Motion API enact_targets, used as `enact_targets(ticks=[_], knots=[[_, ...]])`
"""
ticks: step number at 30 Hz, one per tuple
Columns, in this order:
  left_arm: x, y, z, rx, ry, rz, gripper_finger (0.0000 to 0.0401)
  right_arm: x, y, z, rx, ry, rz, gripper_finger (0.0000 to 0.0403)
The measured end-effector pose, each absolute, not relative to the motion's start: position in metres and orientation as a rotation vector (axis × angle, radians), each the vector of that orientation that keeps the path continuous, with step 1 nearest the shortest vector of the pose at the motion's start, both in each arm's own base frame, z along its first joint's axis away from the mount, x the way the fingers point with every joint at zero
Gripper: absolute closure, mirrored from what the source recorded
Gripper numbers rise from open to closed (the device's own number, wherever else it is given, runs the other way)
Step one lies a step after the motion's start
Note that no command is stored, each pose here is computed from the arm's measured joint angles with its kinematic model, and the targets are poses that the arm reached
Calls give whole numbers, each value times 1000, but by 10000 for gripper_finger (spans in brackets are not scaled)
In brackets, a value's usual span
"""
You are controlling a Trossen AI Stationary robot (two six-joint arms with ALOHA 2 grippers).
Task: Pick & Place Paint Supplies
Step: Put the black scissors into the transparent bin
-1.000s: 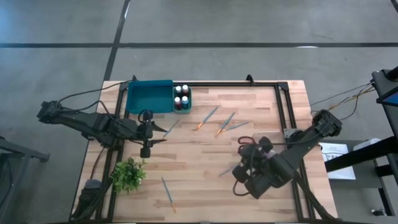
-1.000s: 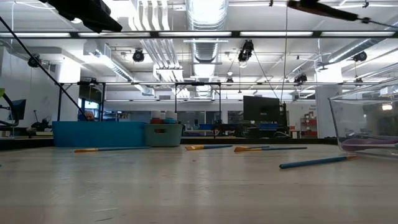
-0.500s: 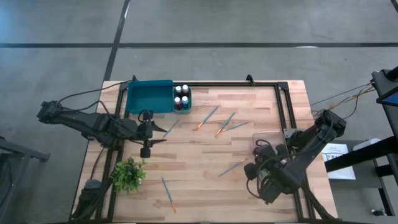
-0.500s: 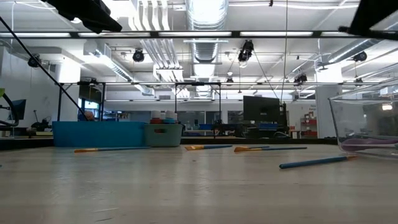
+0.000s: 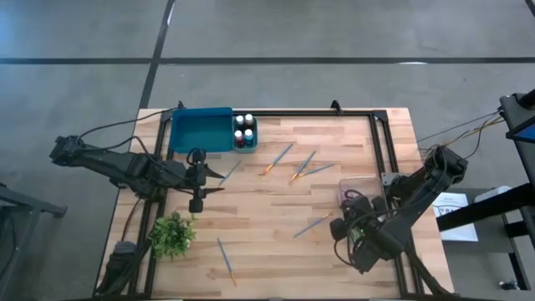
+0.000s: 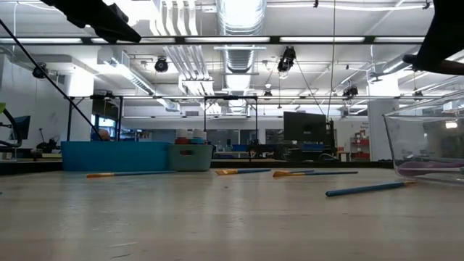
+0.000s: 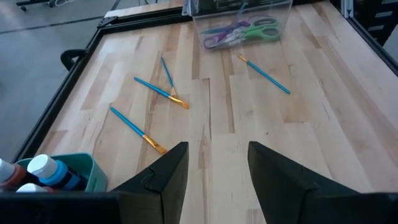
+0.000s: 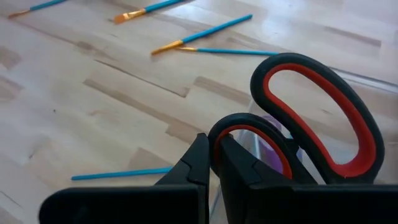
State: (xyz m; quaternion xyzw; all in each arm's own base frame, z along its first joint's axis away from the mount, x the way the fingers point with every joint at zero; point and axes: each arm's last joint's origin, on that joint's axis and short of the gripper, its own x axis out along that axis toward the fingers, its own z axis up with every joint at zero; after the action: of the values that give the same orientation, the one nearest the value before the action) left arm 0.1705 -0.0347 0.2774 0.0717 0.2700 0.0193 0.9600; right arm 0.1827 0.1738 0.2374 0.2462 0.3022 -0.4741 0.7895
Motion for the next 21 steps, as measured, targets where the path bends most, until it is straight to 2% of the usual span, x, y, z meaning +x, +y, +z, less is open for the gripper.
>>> enact_targets(ticks=[11,21], knots=[[171,-35,277,134,547,42,228,178,169,224,526,649,-1039,386],[171,-35,277,134,548,42,228,180,171,228,511,664,-1019,284]])
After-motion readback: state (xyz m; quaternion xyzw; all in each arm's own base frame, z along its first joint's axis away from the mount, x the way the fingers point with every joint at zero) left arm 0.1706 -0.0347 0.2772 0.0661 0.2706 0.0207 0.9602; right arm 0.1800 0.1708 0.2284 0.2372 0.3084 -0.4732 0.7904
